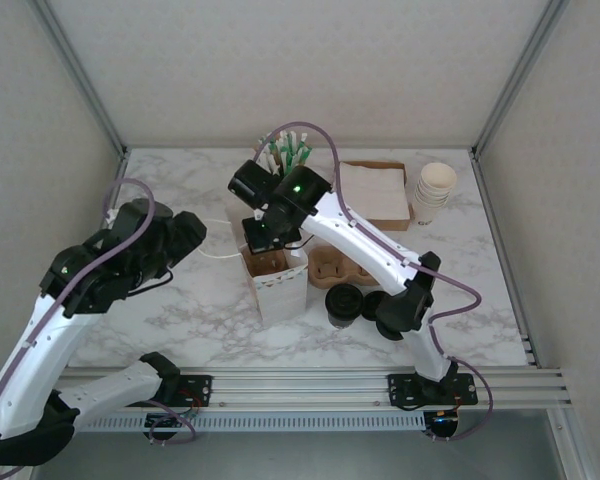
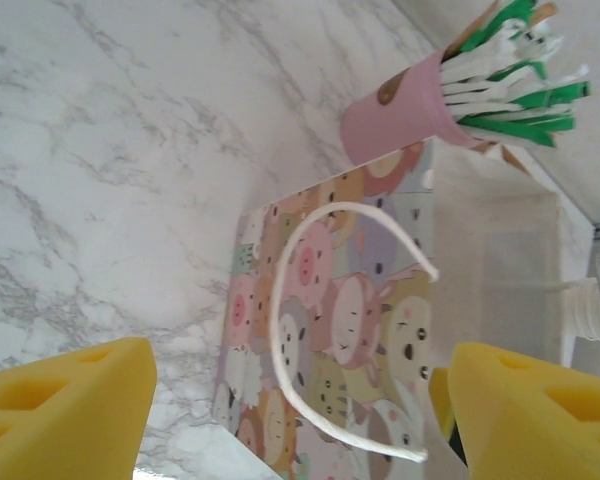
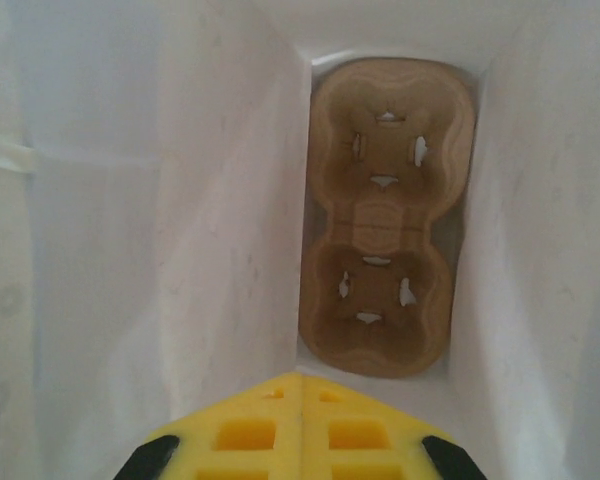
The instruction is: Pack the takeout coffee
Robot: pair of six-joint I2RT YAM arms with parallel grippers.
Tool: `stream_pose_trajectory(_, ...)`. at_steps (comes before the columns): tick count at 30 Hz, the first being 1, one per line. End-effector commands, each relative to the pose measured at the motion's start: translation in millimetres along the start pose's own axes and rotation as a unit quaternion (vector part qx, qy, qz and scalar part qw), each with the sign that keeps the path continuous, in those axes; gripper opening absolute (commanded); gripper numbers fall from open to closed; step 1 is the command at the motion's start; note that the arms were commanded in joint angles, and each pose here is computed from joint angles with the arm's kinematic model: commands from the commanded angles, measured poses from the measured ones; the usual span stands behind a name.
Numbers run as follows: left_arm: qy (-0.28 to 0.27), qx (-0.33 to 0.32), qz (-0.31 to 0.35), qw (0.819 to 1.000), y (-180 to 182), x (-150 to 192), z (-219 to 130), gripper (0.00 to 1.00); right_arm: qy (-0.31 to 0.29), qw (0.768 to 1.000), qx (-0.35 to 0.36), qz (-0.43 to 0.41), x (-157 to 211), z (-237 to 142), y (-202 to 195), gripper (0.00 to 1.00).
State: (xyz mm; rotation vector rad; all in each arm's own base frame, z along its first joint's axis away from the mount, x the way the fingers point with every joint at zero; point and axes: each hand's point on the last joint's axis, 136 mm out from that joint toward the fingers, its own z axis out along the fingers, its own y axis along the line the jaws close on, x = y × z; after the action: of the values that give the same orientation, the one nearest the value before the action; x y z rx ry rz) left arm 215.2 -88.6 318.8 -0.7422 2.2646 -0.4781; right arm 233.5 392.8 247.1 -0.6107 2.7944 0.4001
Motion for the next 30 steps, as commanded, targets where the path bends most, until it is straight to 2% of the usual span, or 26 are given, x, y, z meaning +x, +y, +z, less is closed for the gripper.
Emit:
stream_pose_trajectory(1, 0.01, -0.026, -0.002, 1.0, 8.6, 9.2, 14.3, 0.75, 0.026, 0.999, 0.008, -0.018, 9.7, 8.3, 2.3, 0.04)
stream_pose_trajectory(8, 0.051, -0.032, 0.01, 0.998, 6.4, 29.1, 34.1, 0.7, 0.044, 0.998, 0.024, -0.031, 13.6, 27.5, 2.3, 0.08)
stream_pose_trajectory(18, 0.064, -0.047, 0.015, 0.997, 14.4, 38.8, 44.4, 0.54, 0.056, 0.997, 0.042, -0.038, 14.6, 48.2, 1.3, 0.08)
stream_pose_trajectory(26, 0.068, -0.06, 0.02, 0.996, 22.3, 43.2, 48.5, 0.33, 0.068, 0.997, 0.034, -0.02, 16.8, 56.4, 1.2, 0.11)
stream_pose_trajectory(30, 0.072, -0.062, 0.022, 0.995, 24.6, 46.0, 50.2, 0.23, 0.062, 0.998, 0.028, -0.013, 13.0, 57.4, 2.0, 0.17)
